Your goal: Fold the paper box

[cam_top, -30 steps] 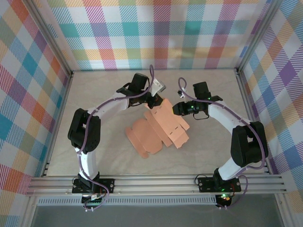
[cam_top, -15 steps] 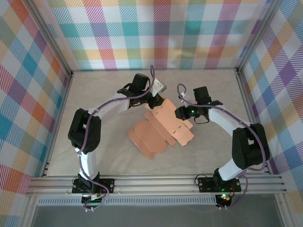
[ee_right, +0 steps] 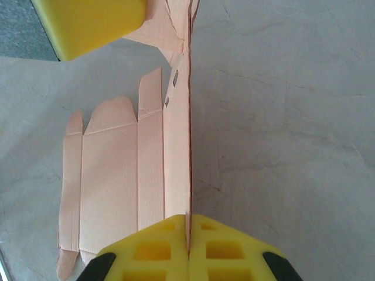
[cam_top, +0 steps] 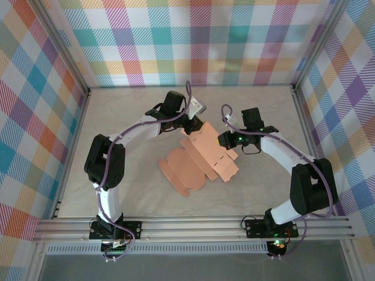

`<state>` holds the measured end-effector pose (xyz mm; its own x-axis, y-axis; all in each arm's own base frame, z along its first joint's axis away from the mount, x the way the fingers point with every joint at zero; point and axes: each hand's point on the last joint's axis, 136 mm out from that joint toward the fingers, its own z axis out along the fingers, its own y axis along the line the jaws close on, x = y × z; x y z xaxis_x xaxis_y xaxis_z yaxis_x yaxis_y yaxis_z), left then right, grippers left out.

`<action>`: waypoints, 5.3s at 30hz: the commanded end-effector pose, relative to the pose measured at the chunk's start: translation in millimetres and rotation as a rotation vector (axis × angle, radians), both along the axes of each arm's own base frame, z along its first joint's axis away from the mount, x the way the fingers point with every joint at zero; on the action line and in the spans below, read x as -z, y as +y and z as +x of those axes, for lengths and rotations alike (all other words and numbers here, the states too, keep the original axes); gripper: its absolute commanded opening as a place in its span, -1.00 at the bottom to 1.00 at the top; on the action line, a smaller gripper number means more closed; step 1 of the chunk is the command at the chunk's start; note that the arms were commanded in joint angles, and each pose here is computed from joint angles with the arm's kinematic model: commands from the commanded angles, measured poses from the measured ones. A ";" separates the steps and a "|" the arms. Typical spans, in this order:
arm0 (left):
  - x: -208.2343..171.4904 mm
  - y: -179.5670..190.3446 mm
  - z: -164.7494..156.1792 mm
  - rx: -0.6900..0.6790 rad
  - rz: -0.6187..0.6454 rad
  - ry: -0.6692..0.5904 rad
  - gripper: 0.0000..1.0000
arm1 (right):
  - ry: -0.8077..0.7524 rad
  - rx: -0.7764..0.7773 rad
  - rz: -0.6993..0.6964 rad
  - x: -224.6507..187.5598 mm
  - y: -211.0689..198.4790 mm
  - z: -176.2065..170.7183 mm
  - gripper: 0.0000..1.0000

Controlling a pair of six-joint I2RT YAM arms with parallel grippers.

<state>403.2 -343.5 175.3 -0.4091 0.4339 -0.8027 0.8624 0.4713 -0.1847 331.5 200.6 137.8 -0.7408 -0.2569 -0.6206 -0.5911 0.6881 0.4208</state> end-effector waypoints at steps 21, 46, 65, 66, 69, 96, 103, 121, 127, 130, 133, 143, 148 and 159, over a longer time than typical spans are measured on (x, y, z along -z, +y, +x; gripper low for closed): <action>-2.4 -31.1 -31.1 0.092 -0.103 0.119 -0.42 | 0.020 0.009 0.020 -5.0 3.5 6.0 -1.00; -21.2 -40.0 -5.4 -0.029 -0.268 0.141 -0.36 | -0.013 0.005 0.053 -21.9 2.4 -4.0 -1.00; -26.2 8.7 22.9 -0.198 -0.304 0.180 -0.63 | 0.005 -0.010 0.057 -20.3 5.4 -1.5 -1.00; -24.4 5.1 22.6 -0.189 -0.309 0.193 -0.70 | 0.004 -0.010 0.058 -20.6 5.3 -1.5 -1.00; -18.8 -7.0 17.8 -0.159 -0.305 0.215 -0.78 | 0.002 -0.012 0.060 -21.8 5.3 -2.2 -1.00; -10.3 -31.9 4.4 -0.183 -0.238 0.206 -0.55 | -0.024 0.036 0.010 -19.4 -6.1 -1.0 -1.00; -6.3 30.3 11.6 -0.310 -0.230 0.184 -0.33 | -0.030 0.012 0.060 -30.3 -2.3 -1.1 -1.00; 21.7 74.0 -11.1 -0.268 -0.297 0.323 0.18 | -0.056 -0.047 0.248 -77.5 0.0 -14.3 -1.00; 16.4 70.1 -15.1 -0.235 -0.318 0.336 -0.13 | -0.018 -0.040 0.244 -69.9 0.6 -11.2 -1.00; 12.0 70.4 -17.2 -0.227 -0.320 0.325 -0.31 | -0.011 -0.036 0.239 -67.7 0.6 -9.4 -1.00; 8.7 71.4 -20.6 -0.222 -0.322 0.319 -0.48 | -0.001 -0.028 0.230 -64.8 0.0 -6.8 -1.00; 24.1 71.5 -38.7 -0.250 -0.139 0.184 -0.56 | 0.026 -0.019 0.242 -62.5 1.6 -3.7 -1.00; 31.4 77.7 -39.1 -0.303 -0.112 0.134 -0.37 | 0.029 -0.017 0.238 -61.8 1.2 -4.1 -1.00; 35.7 102.1 -0.6 -0.493 -0.234 0.188 0.35 | 0.025 -0.024 0.242 -62.3 1.6 -5.4 -1.00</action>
<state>386.5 -237.7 130.5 -0.6737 0.0391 -0.7380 0.5059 0.7524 -0.4219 324.8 199.8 186.7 -0.7688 -0.1238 -0.6274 -0.5678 0.5834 0.5807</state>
